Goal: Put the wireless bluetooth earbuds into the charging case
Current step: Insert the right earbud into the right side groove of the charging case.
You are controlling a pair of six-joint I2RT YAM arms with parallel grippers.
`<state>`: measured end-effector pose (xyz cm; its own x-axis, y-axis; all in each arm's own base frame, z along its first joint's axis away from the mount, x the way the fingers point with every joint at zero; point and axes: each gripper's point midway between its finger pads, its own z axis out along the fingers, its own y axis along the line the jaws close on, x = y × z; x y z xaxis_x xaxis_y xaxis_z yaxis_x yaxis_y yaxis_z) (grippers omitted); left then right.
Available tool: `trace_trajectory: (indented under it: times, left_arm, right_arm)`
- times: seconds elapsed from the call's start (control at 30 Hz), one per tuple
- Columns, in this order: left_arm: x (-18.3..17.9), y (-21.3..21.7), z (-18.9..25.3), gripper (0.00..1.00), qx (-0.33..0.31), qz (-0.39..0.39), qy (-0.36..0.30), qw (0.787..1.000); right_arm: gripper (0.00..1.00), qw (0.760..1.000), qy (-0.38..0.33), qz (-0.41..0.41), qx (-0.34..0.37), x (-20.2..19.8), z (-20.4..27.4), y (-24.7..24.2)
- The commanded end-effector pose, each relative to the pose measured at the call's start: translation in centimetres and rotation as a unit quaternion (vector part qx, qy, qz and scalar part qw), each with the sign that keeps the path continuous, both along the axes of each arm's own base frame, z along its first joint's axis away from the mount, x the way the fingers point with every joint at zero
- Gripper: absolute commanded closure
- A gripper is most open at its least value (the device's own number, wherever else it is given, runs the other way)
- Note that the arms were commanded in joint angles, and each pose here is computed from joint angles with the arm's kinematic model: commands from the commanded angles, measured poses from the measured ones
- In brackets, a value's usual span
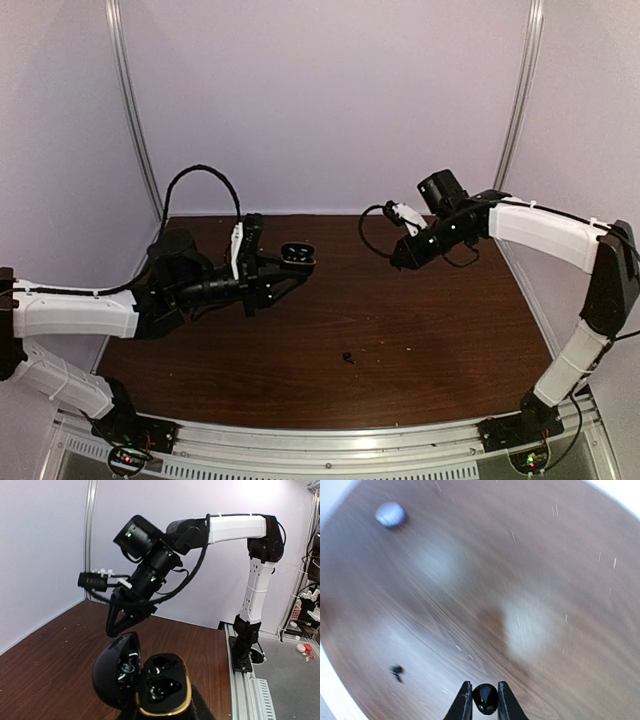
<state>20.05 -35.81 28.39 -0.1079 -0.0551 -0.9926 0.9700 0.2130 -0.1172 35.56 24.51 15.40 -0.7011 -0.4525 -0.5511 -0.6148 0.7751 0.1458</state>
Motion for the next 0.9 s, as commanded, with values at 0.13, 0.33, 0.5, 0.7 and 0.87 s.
trace_trajectory:
  times: [0.13,0.33,0.5,0.7,0.87]
  left_arm:
    - [0.3,1.5,4.0,1.00,-0.080,0.030,-0.083,0.993]
    - [-1.6,2.1,5.0,1.00,-0.116,0.004,-0.161,0.980]
    - [-3.6,1.8,5.3,1.00,-0.119,-0.046,-0.212,0.969]
    - [-4.5,2.4,6.5,1.00,-0.137,-0.050,-0.249,0.957]
    - [-5.0,2.3,6.9,1.00,-0.138,-0.063,-0.260,0.954]
  right_arm:
    - [0.84,0.934,-0.188,0.099,0.286,-3.6,19.8,5.7]
    - [0.83,0.877,-0.246,0.181,0.372,-9.8,26.5,7.7]
    - [0.83,0.833,-0.296,0.240,0.401,-15.2,29.5,9.5]
    - [0.83,0.809,-0.302,0.286,0.414,-19.3,30.0,12.1]
    - [0.83,0.798,-0.302,0.318,0.414,-21.9,29.7,14.3]
